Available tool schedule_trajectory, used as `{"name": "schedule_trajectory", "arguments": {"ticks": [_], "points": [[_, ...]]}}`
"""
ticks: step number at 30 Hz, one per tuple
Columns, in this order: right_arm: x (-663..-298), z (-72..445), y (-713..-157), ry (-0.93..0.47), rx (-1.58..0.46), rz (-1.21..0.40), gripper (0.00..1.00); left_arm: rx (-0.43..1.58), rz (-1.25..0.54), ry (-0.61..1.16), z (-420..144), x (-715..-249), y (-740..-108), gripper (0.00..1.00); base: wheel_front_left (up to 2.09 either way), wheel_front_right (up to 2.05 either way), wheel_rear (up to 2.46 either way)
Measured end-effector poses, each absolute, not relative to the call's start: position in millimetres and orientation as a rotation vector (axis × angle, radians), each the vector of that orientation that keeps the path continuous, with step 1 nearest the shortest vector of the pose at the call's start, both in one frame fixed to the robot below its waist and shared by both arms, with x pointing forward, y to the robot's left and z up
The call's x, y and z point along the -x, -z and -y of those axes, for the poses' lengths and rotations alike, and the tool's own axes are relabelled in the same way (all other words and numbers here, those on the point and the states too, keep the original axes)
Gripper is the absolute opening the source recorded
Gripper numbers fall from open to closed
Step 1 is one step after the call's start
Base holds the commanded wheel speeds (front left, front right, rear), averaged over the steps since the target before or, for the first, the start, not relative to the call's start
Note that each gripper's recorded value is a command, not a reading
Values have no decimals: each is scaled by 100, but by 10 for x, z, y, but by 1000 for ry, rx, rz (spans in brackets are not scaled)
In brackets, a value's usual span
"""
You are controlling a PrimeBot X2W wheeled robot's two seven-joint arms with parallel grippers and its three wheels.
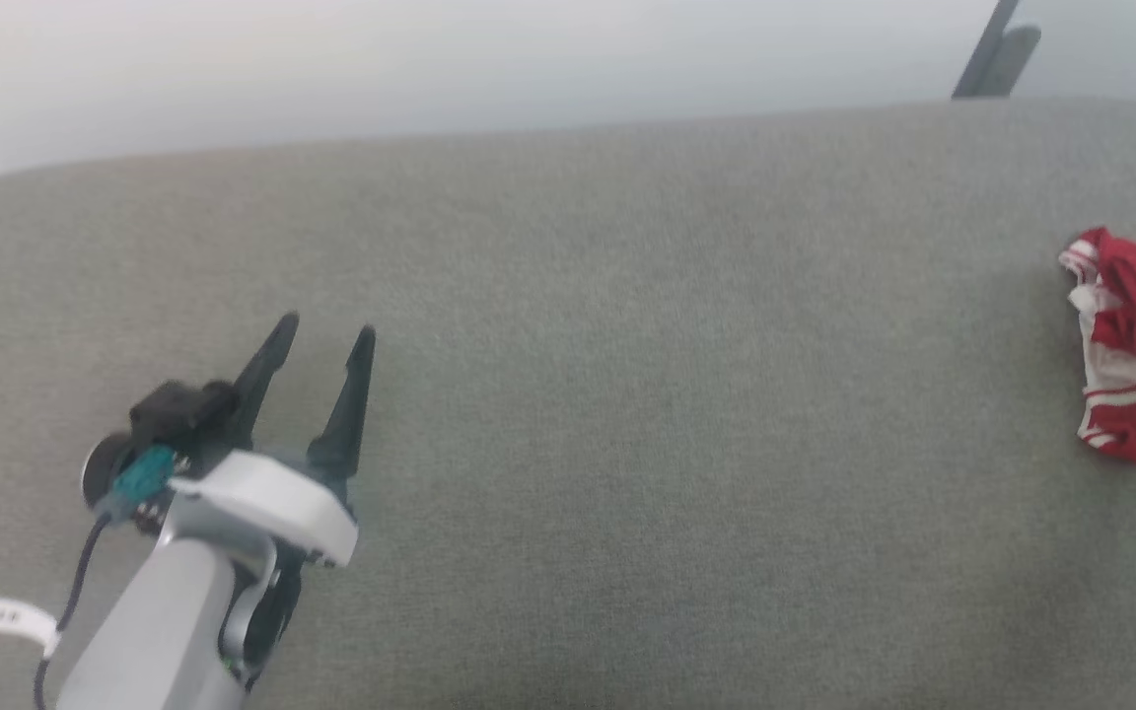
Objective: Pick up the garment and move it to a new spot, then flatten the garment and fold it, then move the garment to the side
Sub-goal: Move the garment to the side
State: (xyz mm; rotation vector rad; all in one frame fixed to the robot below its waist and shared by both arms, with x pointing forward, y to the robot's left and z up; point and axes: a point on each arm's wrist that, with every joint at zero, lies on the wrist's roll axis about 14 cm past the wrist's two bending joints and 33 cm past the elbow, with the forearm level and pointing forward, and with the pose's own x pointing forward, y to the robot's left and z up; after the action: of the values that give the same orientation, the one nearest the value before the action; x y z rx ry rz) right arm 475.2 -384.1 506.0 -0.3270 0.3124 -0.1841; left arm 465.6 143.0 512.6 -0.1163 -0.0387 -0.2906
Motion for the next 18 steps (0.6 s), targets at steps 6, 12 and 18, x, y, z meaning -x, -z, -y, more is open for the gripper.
{"name": "schedule_trajectory", "arguments": {"ticks": [6,12,18], "points": [[-4732,3468,-5255,109,286,-205,100,97,73,208,-1759,-4326,-5249,100,0,0,0],[-4592,3154,-5367,48,252,-105,100,90,127,118,-2088,-3975,-5402,100,0,0,0],[-4464,2906,-5378,17,222,-35,100,86,142,49,-2337,-3659,-5400,100,0,0,0]]}}
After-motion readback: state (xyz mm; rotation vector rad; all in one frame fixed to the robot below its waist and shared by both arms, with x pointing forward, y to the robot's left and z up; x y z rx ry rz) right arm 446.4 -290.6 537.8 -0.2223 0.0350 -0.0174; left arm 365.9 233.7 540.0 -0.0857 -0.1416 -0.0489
